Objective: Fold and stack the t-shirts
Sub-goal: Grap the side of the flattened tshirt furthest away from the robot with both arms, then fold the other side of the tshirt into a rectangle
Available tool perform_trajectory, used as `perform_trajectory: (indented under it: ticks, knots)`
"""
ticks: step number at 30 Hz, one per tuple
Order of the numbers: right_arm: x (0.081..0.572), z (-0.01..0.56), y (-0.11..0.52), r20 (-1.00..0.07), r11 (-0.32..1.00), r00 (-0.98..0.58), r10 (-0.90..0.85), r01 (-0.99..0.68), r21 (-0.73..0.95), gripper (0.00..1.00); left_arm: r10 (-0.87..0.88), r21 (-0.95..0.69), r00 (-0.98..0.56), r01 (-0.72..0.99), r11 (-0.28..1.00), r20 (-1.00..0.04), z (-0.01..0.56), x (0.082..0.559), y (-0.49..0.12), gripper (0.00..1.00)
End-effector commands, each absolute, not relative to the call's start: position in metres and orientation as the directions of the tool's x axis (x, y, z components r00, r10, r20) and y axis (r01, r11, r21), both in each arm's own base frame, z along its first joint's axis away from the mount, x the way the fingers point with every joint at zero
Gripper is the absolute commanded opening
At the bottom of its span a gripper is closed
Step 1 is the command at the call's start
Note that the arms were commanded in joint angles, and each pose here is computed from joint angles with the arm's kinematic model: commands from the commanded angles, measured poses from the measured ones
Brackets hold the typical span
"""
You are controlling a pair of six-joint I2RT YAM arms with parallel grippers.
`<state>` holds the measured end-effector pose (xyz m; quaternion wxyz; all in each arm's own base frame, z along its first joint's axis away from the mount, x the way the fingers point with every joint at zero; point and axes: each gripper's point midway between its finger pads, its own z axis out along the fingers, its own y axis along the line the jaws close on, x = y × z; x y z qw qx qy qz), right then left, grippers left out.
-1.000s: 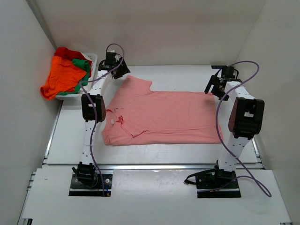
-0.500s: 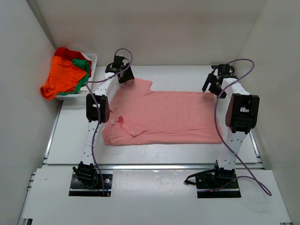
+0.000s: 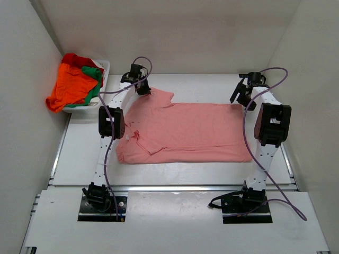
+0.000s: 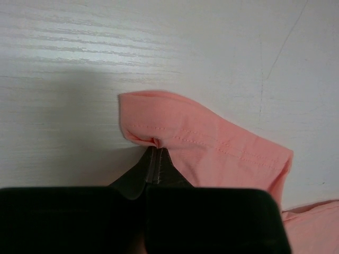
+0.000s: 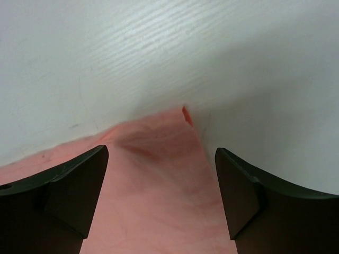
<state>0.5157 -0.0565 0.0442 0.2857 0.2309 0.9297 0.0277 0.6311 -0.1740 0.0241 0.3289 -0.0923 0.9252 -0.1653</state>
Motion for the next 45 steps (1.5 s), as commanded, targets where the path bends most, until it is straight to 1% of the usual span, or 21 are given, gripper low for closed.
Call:
perform_trajectory:
  ticks: [1, 3, 5, 6, 7, 8, 10, 18, 22, 23, 24, 26, 27, 28, 29, 30, 32, 33, 38, 43, 45]
  knots:
    - [0.536, 0.045, -0.067, -0.542, 0.877, -0.696, 0.47, 0.438, 0.198, 0.79, -0.278, -0.381, -0.76, -0.043, 0.924, -0.588, 0.042, 0.631, -0.169, 0.0]
    - [0.548, 0.046, -0.063, -0.527, 0.876, -0.702, 0.479, 0.425, 0.23, 0.79, -0.29, -0.392, -0.765, -0.053, 0.918, -0.576, 0.038, 0.63, -0.167, 0.0]
    - [0.551, 0.043, -0.063, -0.514, 0.878, -0.713, 0.476, 0.421, 0.228, 0.69, -0.309, -0.423, -0.766, -0.054, 0.905, -0.563, 0.037, 0.633, -0.16, 0.0]
    - [0.554, 0.043, -0.063, -0.51, 0.875, -0.712, 0.482, 0.424, 0.234, 0.52, -0.311, -0.435, -0.773, -0.051, 0.899, -0.553, 0.036, 0.631, -0.165, 0.0]
    - [0.555, 0.045, -0.062, -0.508, 0.877, -0.717, 0.477, 0.424, 0.225, 0.37, -0.316, -0.443, -0.77, -0.049, 0.895, -0.554, 0.039, 0.632, -0.164, 0.0]
    - [0.557, 0.043, -0.058, -0.499, 0.875, -0.72, 0.482, 0.421, 0.238, 0.3, -0.315, -0.447, -0.771, -0.045, 0.893, -0.553, 0.038, 0.633, -0.165, 0.0]
    - [0.553, 0.039, -0.056, -0.481, 0.873, -0.73, 0.486, 0.425, 0.239, 0.01, -0.312, -0.456, -0.766, -0.028, 0.889, -0.562, 0.048, 0.634, -0.168, 0.0]
    - [0.553, 0.058, -0.061, -0.519, 0.881, -0.713, 0.472, 0.401, 0.251, 0.0, -0.329, -0.481, -0.731, -0.001, 0.877, -0.598, 0.095, 0.638, -0.151, 0.0]
    - [0.548, 0.079, -0.069, -0.549, 0.892, -0.705, 0.449, 0.383, 0.238, 0.0, -0.305, -0.49, -0.74, 0.038, 0.871, -0.6, 0.131, 0.62, -0.151, 0.0]
    - [0.546, 0.088, -0.07, -0.564, 0.898, -0.7, 0.438, 0.369, 0.239, 0.0, -0.279, -0.471, -0.768, 0.034, 0.881, -0.577, 0.12, 0.608, -0.153, 0.0]
    - [0.539, 0.084, -0.073, -0.553, 0.897, -0.707, 0.441, 0.377, 0.233, 0.0, -0.279, -0.466, -0.753, 0.04, 0.884, -0.596, 0.138, 0.603, -0.148, 0.0]
    - [0.532, 0.099, -0.072, -0.577, 0.903, -0.695, 0.429, 0.357, 0.24, 0.0, -0.251, -0.455, -0.784, 0.044, 0.89, -0.567, 0.136, 0.567, -0.149, 0.0]
    - [0.524, 0.094, -0.075, -0.571, 0.901, -0.699, 0.432, 0.362, 0.238, 0.0, -0.266, -0.462, -0.754, 0.055, 0.885, -0.601, 0.145, 0.569, -0.145, 0.0]
    - [0.515, 0.094, -0.073, -0.564, 0.901, -0.704, 0.432, 0.357, 0.245, 0.0, -0.273, -0.47, -0.742, 0.064, 0.881, -0.613, 0.148, 0.552, -0.144, 0.0]
    - [0.513, 0.109, -0.074, -0.586, 0.9, -0.683, 0.435, 0.35, 0.26, 0.0, -0.298, -0.489, -0.752, 0.036, 0.872, -0.587, 0.143, 0.531, -0.138, 0.0]
    - [0.506, 0.1, -0.073, -0.574, 0.901, -0.695, 0.432, 0.345, 0.261, 0.0, -0.315, -0.503, -0.731, 0.045, 0.863, -0.605, 0.148, 0.529, -0.135, 0.0]
    - [0.497, 0.115, -0.069, -0.593, 0.901, -0.679, 0.433, 0.333, 0.276, 0.0, -0.317, -0.508, -0.739, 0.039, 0.86, -0.594, 0.149, 0.501, -0.129, 0.0]
    - [0.488, 0.113, -0.064, -0.587, 0.908, -0.692, 0.42, 0.319, 0.273, 0.0, -0.312, -0.506, -0.762, 0.023, 0.862, -0.567, 0.138, 0.489, -0.127, 0.0]
    - [0.452, 0.102, -0.047, -0.559, 0.912, -0.722, 0.407, 0.294, 0.286, 0.0, -0.287, -0.507, -0.776, 0.05, 0.86, -0.562, 0.14, 0.441, -0.131, 0.0]
    - [0.415, 0.089, -0.041, -0.541, 0.918, -0.744, 0.393, 0.28, 0.282, 0.0, -0.274, -0.487, -0.819, 0.008, 0.873, -0.505, 0.113, 0.385, -0.121, 0.0]
    - [0.407, 0.086, -0.044, -0.539, 0.917, -0.744, 0.394, 0.284, 0.279, 0.0, -0.281, -0.486, -0.808, 0.008, 0.874, -0.518, 0.121, 0.368, -0.117, 0.0]
